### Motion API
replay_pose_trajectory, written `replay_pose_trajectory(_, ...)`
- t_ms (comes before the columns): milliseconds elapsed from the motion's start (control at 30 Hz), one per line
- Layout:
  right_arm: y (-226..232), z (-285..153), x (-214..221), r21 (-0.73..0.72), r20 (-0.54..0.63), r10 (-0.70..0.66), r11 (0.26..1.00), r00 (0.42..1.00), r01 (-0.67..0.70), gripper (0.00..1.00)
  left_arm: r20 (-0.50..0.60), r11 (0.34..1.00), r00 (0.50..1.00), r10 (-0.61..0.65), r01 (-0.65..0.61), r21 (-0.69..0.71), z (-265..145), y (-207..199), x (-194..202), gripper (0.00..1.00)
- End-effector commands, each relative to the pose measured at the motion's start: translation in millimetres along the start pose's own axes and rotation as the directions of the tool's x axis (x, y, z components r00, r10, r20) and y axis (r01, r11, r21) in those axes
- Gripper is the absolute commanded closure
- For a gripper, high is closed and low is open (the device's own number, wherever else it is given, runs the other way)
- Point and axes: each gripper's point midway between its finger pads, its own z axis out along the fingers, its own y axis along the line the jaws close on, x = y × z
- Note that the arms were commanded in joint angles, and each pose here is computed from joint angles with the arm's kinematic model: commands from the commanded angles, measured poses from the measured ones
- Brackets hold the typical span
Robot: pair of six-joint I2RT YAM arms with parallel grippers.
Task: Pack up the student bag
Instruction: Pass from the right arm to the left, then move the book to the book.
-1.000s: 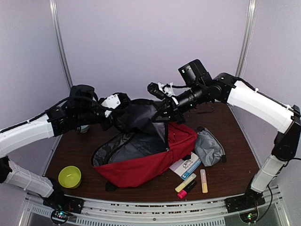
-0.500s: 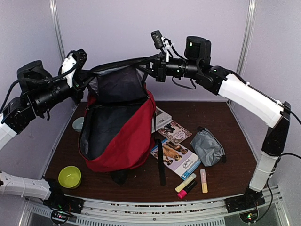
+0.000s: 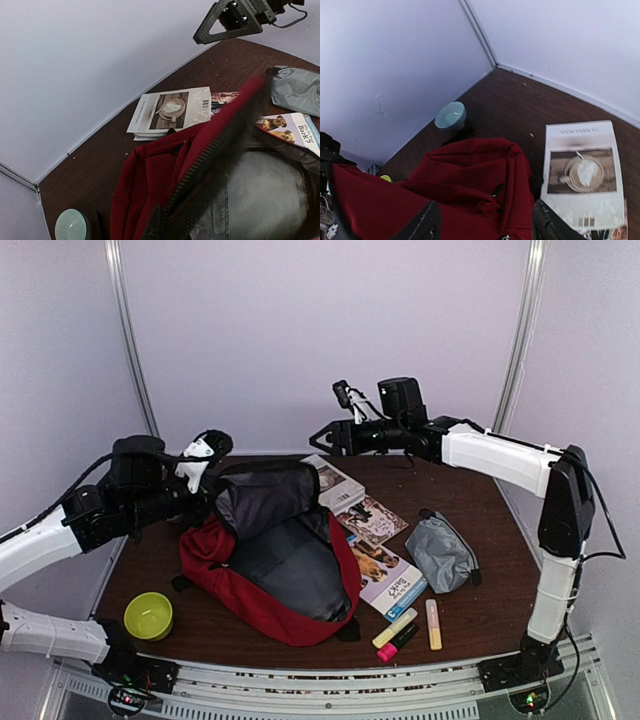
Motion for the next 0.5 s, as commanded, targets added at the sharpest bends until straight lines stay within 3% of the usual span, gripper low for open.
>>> replay_pose_trajectory(0, -41.4, -57.1, 6.9, 0.232, -0.021, 0.090, 0.969, 0.996, -0.082, 0.36, 0.105, 0.991, 0.986, -0.129, 0.130, -0.005, 2.5, 4.1, -19.3, 1.00)
replay_pose_trajectory(167, -93.1, -95.5, 84.8, 0.506, -0.179, 0.233, 0.855, 0.956, -0.114, 0.38, 0.093, 0.984, 0.980, -0.177, 0.178, -0.004, 3.5, 1.9, -7.0, 1.00)
replay_pose_trajectory(333, -93.2, -111.9, 172.5, 0.552, -0.368, 0.328, 0.830, 0.870, -0.079, 0.39, 0.092, 0.980, 0.976, -0.196, 0.198, -0.008, 0.5, 1.7, 0.3, 1.00)
replay_pose_trajectory(467, -97.8, -124.2, 214.1, 0.599, -0.486, 0.309, 0.799, 0.818, 0.055, 0.34, 0.091, 0.978, 0.974, -0.207, 0.208, -0.011, -1.6, 1.5, 3.9, 1.00)
